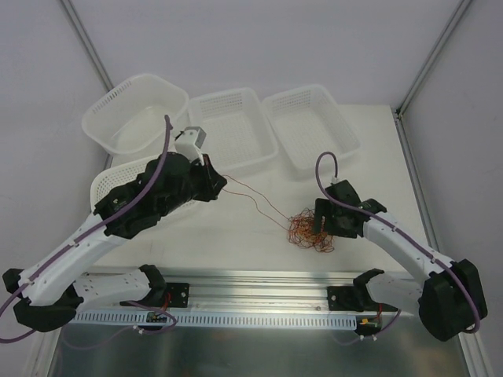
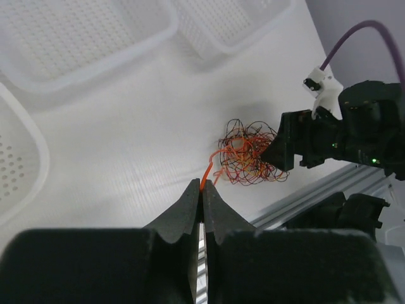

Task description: Untangle the cables

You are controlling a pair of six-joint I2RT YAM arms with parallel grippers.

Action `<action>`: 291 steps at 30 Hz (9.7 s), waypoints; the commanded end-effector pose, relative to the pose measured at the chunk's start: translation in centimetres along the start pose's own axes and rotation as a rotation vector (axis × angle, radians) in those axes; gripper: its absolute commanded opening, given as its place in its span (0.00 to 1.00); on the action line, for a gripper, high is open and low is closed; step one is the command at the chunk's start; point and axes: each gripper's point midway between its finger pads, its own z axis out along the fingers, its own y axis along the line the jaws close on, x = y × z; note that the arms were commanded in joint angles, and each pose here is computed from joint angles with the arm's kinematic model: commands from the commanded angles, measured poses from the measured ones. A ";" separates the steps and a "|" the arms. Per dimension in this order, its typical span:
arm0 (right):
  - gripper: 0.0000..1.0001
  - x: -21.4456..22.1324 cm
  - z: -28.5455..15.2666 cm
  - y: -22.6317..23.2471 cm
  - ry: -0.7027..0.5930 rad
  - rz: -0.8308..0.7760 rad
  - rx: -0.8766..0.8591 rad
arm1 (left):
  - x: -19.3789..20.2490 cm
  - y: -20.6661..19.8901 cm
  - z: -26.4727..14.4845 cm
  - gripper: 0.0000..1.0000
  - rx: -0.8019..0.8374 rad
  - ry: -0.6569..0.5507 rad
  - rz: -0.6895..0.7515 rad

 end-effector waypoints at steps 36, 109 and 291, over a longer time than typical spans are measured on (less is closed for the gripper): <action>0.78 -8.3 -11.2 -4.7 -0.321 0.210 -0.099 | -13.5 -1.1 -9.7 0.00 -0.081 -0.243 0.169; 0.97 -2.3 -14.7 1.2 -0.342 -0.007 -0.476 | -6.8 28.4 -5.4 0.00 -0.837 -0.178 -0.169; 0.07 -15.0 -17.1 -7.0 -0.562 0.235 0.185 | 14.8 10.5 8.5 0.00 -0.204 0.498 -0.189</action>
